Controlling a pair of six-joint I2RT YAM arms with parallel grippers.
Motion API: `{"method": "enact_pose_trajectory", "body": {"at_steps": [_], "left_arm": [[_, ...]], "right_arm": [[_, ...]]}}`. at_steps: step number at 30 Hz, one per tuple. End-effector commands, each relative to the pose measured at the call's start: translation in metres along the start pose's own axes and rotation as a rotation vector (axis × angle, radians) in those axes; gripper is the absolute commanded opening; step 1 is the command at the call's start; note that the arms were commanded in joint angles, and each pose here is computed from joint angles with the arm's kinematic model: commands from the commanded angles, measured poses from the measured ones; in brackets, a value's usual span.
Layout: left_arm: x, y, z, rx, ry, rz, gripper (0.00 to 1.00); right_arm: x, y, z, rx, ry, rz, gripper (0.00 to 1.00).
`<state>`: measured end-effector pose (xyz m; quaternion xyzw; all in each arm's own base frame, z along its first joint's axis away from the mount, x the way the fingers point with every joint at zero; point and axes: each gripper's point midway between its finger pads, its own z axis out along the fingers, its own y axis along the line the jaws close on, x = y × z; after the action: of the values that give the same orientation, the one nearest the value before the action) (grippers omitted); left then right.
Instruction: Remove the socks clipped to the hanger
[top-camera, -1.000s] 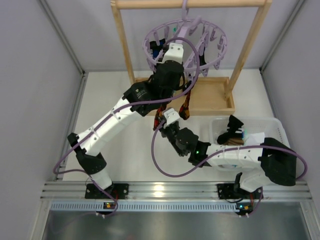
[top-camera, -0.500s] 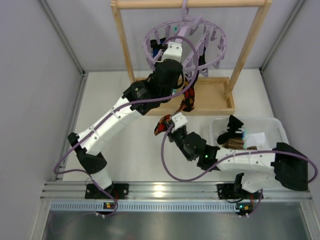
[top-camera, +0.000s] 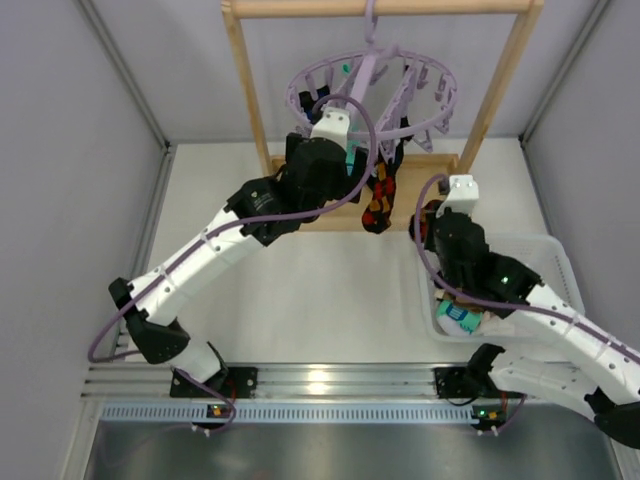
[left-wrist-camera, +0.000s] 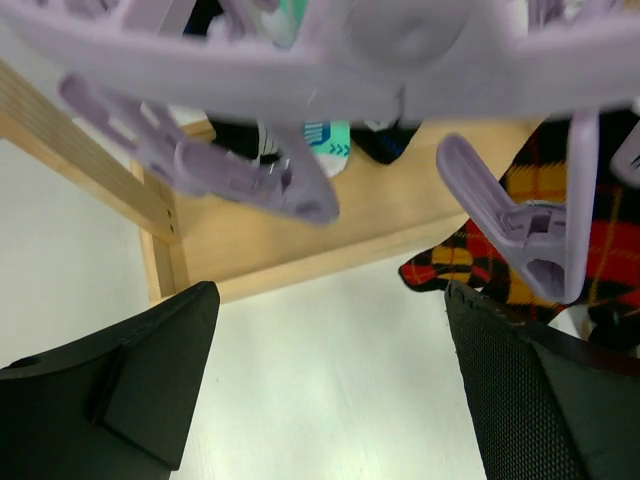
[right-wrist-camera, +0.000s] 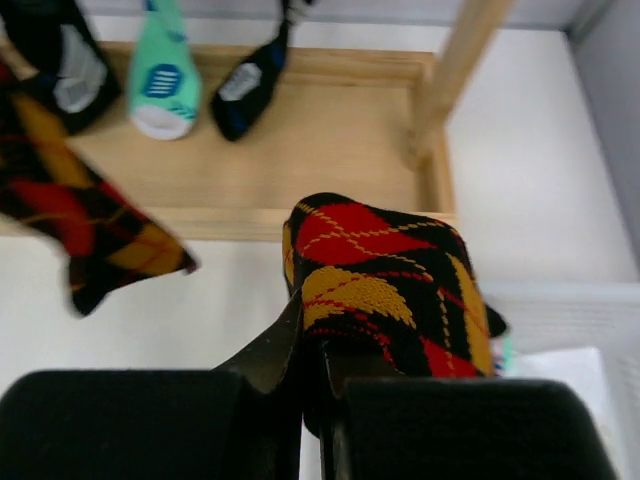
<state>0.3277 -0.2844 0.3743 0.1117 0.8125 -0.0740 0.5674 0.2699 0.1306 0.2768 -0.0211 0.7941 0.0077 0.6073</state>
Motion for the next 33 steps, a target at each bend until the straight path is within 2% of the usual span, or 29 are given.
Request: {"method": "enact_pose_trajectory", "body": {"at_steps": [1, 2, 8, 11, 23, 28, 29, 33], "left_arm": [[-0.005, 0.013, -0.031, 0.043, -0.030, -0.077, 0.98], [0.009, 0.017, -0.031, 0.035, -0.006, -0.068, 0.98], [0.028, 0.045, -0.064, 0.028, -0.018, -0.148, 0.98], [0.029, 0.058, -0.083, 0.042, -0.045, -0.181, 0.98], [0.033, 0.077, -0.119, 0.101, -0.094, -0.221, 0.98], [0.037, 0.079, -0.122, 0.110, -0.092, -0.226, 0.98], [0.038, 0.079, -0.122, 0.112, -0.092, -0.225, 0.98], [0.039, 0.078, -0.121, 0.112, -0.088, -0.227, 0.98]], "right_arm": [[0.013, -0.070, -0.023, 0.226, 0.142, -0.047, 0.00], [0.014, -0.088, -0.025, 0.277, 0.162, -0.030, 0.00], [0.010, -0.144, -0.034, 0.450, 0.181, 0.104, 0.00], [0.007, -0.156, -0.040, 0.467, 0.135, 0.184, 0.00], [0.017, -0.216, -0.062, 0.727, 0.164, 0.242, 0.00], [0.043, -0.225, -0.051, 0.740, 0.195, 0.301, 0.00], [0.045, -0.225, -0.046, 0.731, 0.179, 0.333, 0.00], [0.086, -0.211, -0.015, 0.640, 0.253, 0.399, 0.00]]}}
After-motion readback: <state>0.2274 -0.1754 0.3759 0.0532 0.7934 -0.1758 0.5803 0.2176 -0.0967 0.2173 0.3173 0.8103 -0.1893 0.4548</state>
